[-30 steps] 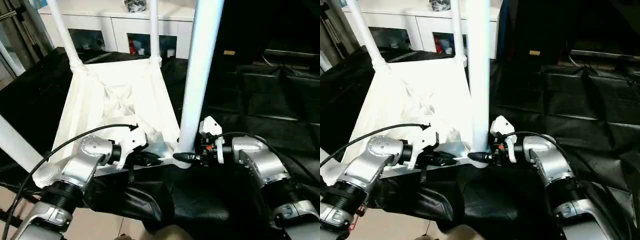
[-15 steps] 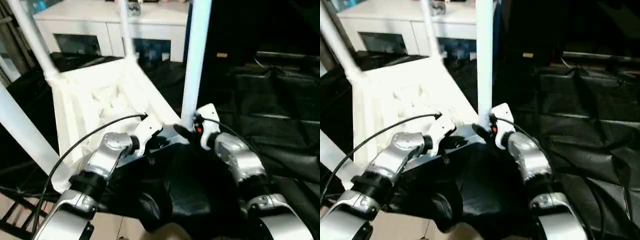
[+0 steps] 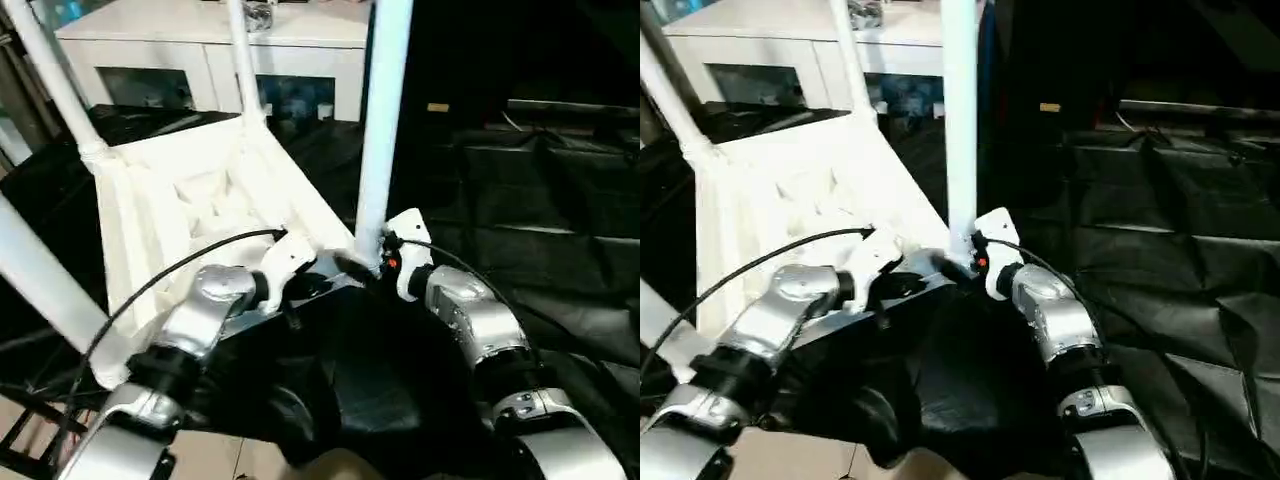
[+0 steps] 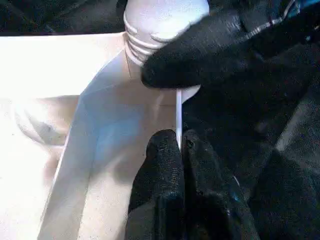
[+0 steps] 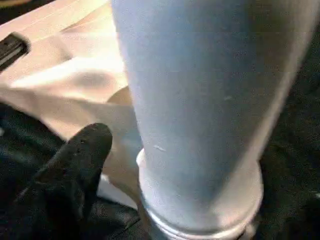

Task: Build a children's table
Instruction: Rotate leg to tighten

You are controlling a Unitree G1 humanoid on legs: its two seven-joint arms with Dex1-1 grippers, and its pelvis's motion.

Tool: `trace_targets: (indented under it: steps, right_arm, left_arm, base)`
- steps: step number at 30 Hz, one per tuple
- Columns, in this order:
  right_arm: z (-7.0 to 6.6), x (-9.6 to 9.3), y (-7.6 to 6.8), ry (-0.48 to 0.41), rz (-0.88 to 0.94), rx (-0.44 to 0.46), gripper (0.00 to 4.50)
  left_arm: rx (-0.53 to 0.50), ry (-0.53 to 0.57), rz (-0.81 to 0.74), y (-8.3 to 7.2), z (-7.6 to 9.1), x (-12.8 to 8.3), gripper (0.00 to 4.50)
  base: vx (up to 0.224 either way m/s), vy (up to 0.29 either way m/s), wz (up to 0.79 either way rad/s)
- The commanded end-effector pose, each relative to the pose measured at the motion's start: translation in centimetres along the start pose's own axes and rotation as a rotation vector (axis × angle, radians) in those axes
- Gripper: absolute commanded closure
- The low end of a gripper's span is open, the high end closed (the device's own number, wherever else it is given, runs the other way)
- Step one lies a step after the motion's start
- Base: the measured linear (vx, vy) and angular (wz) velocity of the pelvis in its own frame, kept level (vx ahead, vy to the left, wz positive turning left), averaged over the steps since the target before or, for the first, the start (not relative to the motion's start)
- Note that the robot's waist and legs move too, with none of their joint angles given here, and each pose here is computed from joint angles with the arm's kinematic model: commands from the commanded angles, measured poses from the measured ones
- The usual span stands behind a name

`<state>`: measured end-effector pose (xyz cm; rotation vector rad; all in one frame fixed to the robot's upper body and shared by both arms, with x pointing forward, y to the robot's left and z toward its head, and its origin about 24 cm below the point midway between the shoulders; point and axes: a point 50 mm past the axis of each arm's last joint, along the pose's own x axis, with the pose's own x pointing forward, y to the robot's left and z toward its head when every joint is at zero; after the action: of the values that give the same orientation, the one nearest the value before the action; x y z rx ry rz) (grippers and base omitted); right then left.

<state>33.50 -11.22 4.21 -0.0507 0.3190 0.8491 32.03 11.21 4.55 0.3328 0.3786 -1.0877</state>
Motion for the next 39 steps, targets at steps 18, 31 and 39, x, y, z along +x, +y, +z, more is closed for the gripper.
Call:
trace_targets:
  steps: [18, 31, 39]
  right_arm:
    - [0.2, -3.9, 0.0, 0.084, 0.379, -0.119, 0.03]
    - [-0.2, -3.3, 1.0, 0.084, 0.420, -0.104, 0.58]
    - [-0.3, -3.3, 1.1, 0.083, 0.423, -0.099, 1.20]
  left_arm:
    - [0.065, -0.058, -0.254, -1.3, 0.0, -3.1, 4.50]
    - [0.065, -0.049, -0.277, -1.6, -0.2, -3.2, 4.50]
    - [0.065, -0.041, -0.267, -1.5, -0.3, -3.3, 4.50]
  base:
    - [0.000, 0.000, 0.00]
    - [0.000, 0.000, 0.00]
    - [0.000, 0.000, 0.00]
